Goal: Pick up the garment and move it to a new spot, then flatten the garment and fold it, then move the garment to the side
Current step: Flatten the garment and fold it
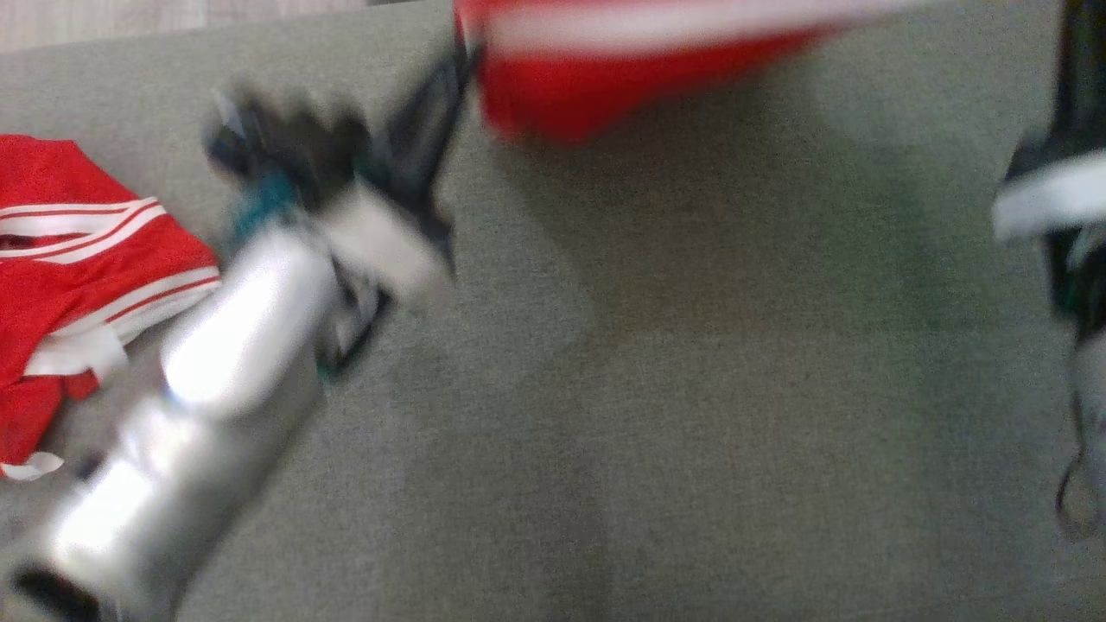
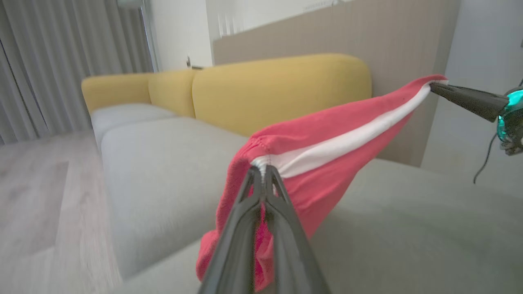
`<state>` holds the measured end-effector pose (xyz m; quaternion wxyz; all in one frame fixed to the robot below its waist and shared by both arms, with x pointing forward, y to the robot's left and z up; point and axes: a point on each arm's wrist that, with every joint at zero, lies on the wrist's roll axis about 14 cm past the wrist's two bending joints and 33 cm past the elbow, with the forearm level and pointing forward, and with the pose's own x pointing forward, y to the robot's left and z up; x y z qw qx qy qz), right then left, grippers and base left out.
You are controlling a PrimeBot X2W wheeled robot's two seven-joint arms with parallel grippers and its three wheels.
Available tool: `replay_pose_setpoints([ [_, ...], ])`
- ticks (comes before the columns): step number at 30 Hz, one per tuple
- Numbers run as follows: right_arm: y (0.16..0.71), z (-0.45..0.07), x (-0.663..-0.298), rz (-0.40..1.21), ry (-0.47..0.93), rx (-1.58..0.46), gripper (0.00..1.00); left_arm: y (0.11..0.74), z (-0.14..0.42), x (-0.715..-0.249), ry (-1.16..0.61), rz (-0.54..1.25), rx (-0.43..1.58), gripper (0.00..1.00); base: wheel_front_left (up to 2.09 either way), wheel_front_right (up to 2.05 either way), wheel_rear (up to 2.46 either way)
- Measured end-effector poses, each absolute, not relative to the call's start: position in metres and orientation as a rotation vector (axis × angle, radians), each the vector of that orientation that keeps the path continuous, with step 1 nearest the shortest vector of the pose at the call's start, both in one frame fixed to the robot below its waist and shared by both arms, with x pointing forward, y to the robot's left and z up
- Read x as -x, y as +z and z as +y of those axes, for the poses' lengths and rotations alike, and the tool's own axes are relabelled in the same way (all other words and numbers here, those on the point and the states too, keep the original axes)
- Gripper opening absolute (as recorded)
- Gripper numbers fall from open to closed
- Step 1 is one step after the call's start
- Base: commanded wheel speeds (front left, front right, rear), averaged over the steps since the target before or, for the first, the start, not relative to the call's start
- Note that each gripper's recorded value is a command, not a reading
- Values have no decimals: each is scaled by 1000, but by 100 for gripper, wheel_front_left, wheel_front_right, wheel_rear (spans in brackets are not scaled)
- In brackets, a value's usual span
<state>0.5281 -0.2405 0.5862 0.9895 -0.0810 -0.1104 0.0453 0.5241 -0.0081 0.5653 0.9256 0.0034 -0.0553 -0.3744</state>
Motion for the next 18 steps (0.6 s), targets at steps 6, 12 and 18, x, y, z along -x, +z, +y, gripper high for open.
replay_pose_setpoints([
  [6, 508, -237, -466, -45, 98, 79, 0, 468, 9, -436, -754, 125, 40, 0, 0, 0, 0],
  [12, 499, -249, -401, -20, 16, 30, 0, 441, 14, -368, -740, 215, 70, 0, 0, 0, 0],
  [18, 502, -268, -339, 60, -59, 80, 0, 436, 7, -308, -788, 326, 159, 0, 0, 0, 0],
])
